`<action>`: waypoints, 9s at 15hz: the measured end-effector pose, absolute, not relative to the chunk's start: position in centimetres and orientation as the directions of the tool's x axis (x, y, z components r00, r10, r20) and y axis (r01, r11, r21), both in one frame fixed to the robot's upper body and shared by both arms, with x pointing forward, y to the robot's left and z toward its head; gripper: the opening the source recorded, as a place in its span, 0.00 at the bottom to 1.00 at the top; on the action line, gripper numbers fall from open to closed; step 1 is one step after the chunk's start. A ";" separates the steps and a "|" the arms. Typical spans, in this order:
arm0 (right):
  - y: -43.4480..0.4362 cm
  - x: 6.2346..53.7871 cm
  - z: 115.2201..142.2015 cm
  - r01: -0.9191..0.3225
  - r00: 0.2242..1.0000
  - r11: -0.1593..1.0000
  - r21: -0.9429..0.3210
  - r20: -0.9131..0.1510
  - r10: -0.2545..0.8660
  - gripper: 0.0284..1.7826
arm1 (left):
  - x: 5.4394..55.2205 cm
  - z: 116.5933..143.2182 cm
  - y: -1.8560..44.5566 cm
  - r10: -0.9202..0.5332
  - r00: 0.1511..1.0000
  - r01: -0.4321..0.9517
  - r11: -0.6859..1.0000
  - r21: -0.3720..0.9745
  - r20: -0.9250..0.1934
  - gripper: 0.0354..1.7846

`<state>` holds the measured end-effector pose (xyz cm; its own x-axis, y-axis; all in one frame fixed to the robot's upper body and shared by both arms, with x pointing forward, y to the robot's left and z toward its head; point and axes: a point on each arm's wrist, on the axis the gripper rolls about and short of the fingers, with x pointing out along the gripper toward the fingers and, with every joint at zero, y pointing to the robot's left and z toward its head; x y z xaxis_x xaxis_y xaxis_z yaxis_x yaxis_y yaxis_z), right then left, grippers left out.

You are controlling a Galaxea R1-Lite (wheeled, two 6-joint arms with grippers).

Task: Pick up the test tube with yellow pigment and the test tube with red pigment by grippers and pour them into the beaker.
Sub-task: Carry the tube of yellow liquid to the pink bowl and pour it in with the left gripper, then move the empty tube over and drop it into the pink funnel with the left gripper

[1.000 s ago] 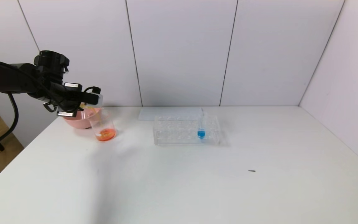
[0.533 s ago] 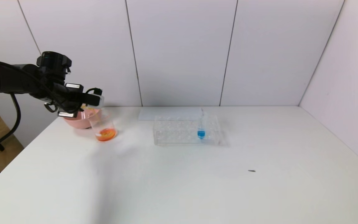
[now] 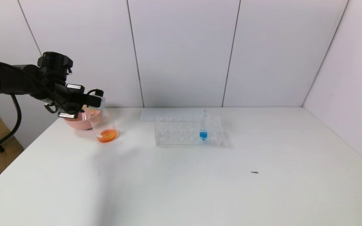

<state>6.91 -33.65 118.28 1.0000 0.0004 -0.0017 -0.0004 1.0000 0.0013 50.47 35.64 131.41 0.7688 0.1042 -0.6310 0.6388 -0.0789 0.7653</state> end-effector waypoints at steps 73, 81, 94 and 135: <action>-33.6 6.9 118.3 0.000 1.000 1.000 0.002 -0.002 0.000 0.95 | 46.4 136.2 39.1 0.000 0.904 0.293 0.730 0.618 -0.429 0.24; -33.7 6.9 118.3 -0.001 1.000 1.000 0.001 -0.002 0.001 0.95 | 47.3 135.6 39.4 -0.005 0.936 0.178 0.868 0.463 -0.351 0.24; -33.7 6.9 118.3 -0.001 1.000 1.000 0.002 -0.002 0.001 0.95 | 48.8 135.1 39.0 -0.017 0.941 0.072 0.986 0.150 -0.337 0.24; -33.7 6.9 118.3 -0.001 1.000 1.000 0.001 -0.002 0.001 0.95 | 58.3 127.9 41.4 -0.006 0.924 -0.004 1.000 -0.023 -0.383 0.24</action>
<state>6.91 -33.65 118.28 1.0000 0.0009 -0.0017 -0.0008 1.0000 0.0013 58.30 41.38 127.86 0.9237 -0.0056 -0.3830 -0.0035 0.9997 -0.0231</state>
